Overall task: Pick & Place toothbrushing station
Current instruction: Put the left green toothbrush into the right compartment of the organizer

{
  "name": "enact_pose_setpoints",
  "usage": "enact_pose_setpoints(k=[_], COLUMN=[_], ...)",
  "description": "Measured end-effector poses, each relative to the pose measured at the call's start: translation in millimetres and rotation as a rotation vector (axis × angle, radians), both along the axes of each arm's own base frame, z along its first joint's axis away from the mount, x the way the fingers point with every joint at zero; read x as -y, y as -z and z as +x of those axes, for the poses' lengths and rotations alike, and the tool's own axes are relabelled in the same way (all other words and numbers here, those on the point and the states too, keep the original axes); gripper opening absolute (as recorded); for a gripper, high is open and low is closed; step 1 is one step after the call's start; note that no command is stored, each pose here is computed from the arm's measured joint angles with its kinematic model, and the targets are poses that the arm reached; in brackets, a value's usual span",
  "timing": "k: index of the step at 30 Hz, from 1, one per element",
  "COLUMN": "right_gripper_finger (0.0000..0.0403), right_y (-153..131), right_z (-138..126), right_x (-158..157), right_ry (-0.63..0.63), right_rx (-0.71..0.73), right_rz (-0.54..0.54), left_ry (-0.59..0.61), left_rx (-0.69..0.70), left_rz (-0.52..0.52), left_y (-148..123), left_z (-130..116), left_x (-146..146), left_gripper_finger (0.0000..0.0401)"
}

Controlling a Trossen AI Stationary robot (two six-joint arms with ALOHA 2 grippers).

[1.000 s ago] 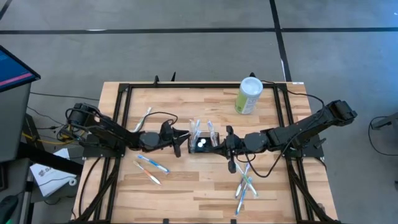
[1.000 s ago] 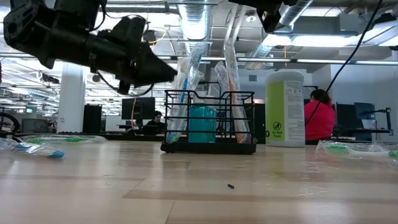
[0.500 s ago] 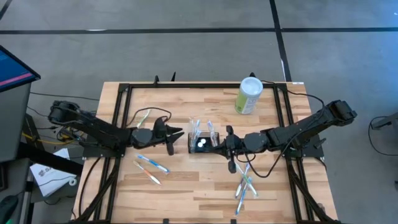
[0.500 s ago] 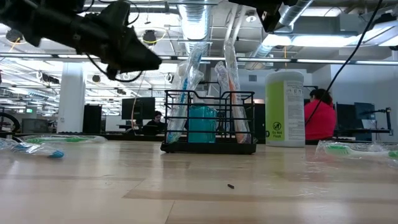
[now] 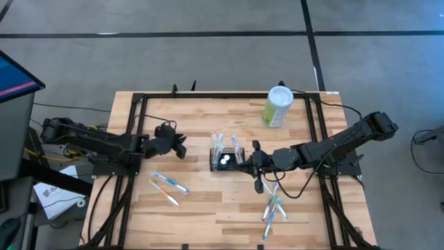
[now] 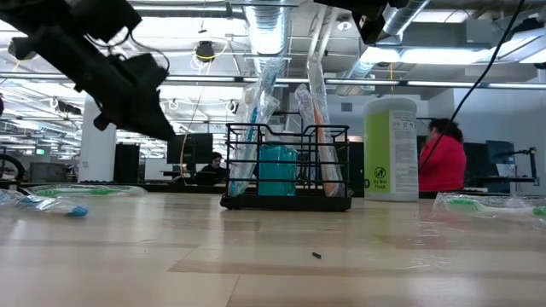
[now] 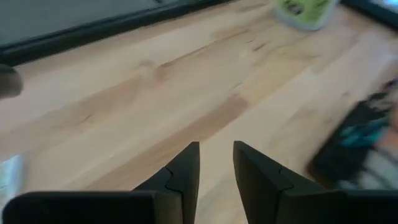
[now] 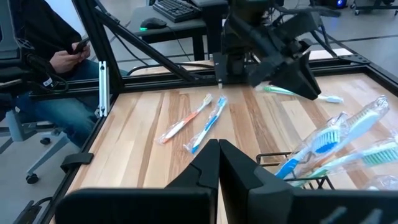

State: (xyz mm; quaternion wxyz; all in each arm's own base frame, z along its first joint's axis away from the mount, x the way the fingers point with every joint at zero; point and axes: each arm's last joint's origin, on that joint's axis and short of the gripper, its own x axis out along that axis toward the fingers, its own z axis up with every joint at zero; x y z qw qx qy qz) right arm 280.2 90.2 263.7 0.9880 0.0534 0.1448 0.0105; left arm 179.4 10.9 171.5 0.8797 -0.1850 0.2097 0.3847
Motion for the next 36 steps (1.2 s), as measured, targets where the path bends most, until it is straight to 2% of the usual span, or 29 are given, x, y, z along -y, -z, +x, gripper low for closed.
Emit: enact_pose_setpoints(k=[5,10,23,30,36], right_gripper_finger=[0.0000,0.0000,0.0000,0.0000,0.0000], right_y=[0.2,1.9,3.2,4.7,4.7], right_z=[-0.1,-0.6,-0.3,-0.2,-0.1], right_x=[0.0,0.2,2.7,4.8,5.0], right_ry=[0.000,0.000,0.008,0.015,0.016], right_rx=[-0.003,-0.021,-0.034,-0.050,-0.050], right_rz=[-0.001,-0.007,-0.014,-0.017,-0.017], left_ry=[-0.085,-0.139,-0.261,-0.271,-0.356], left_rx=[-0.080,-0.156,-0.279,-0.293,-0.296], left_rz=[-0.034,-0.113,-0.245,-0.259,-0.251], left_y=[6.9,13.8,23.0,23.5,23.6], left_z=[-7.0,-15.6,-34.3,-37.2,-43.1], left_x=[-15.0,-26.8,-48.8,-54.6,-65.0], left_gripper_finger=[0.0092,0.0092,0.0092,0.0092,0.0092])
